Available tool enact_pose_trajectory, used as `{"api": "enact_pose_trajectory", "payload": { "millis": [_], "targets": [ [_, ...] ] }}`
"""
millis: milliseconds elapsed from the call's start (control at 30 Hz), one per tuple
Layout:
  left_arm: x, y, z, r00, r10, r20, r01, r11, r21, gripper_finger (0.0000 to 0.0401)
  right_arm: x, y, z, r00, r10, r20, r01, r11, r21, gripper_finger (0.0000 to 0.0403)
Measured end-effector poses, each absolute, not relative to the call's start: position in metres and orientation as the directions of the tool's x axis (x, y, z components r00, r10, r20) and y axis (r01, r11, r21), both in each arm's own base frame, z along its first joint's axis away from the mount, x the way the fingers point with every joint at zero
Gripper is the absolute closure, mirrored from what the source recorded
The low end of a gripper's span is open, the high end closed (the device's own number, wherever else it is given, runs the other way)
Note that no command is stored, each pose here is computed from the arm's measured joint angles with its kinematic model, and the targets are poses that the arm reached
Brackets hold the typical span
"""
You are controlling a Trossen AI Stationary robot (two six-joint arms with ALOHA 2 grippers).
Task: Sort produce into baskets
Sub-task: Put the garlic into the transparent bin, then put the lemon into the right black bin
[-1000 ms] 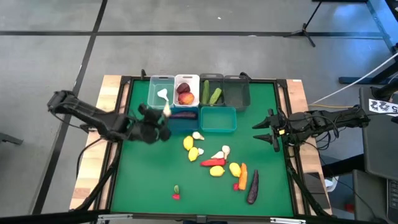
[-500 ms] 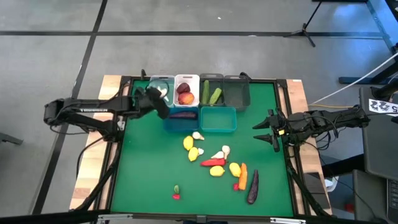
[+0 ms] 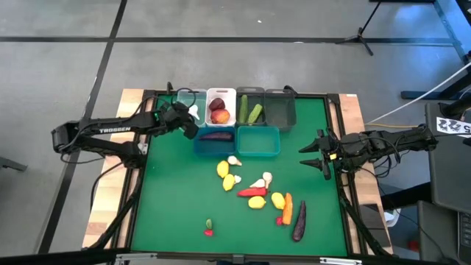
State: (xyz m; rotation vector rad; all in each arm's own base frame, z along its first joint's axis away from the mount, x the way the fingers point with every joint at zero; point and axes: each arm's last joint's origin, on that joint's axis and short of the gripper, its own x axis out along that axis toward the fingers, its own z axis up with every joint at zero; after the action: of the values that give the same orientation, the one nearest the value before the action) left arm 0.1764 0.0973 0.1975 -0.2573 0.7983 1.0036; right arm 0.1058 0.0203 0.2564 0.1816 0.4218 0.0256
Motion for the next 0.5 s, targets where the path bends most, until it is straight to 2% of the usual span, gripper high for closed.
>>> {"api": "enact_pose_trajectory", "payload": {
  "millis": [167, 300, 400, 500],
  "targets": [
    [0.178, 0.096, 0.197, 0.331, 0.611, -0.719, -0.8, 0.586, 0.131, 0.0144, 0.106, 0.02, 0.256, 0.912, 0.062, -0.405, 0.013, 0.983, 0.18, 0.0194],
    [0.181, 0.093, 0.198, 0.355, 0.604, -0.714, -0.785, 0.608, 0.124, 0.013, 0.106, 0.02, 0.256, 0.912, 0.063, -0.405, 0.013, 0.983, 0.181, 0.0194],
    [0.188, 0.086, 0.203, 0.45, 0.536, -0.714, -0.723, 0.688, 0.061, 0.0131, 0.106, 0.02, 0.256, 0.912, 0.063, -0.405, 0.013, 0.983, 0.18, 0.0194],
    [0.204, 0.071, 0.213, 0.625, 0.397, -0.672, -0.574, 0.817, -0.052, 0.0135, 0.106, 0.02, 0.256, 0.912, 0.062, -0.405, 0.013, 0.984, 0.18, 0.0194]
  ]
}}
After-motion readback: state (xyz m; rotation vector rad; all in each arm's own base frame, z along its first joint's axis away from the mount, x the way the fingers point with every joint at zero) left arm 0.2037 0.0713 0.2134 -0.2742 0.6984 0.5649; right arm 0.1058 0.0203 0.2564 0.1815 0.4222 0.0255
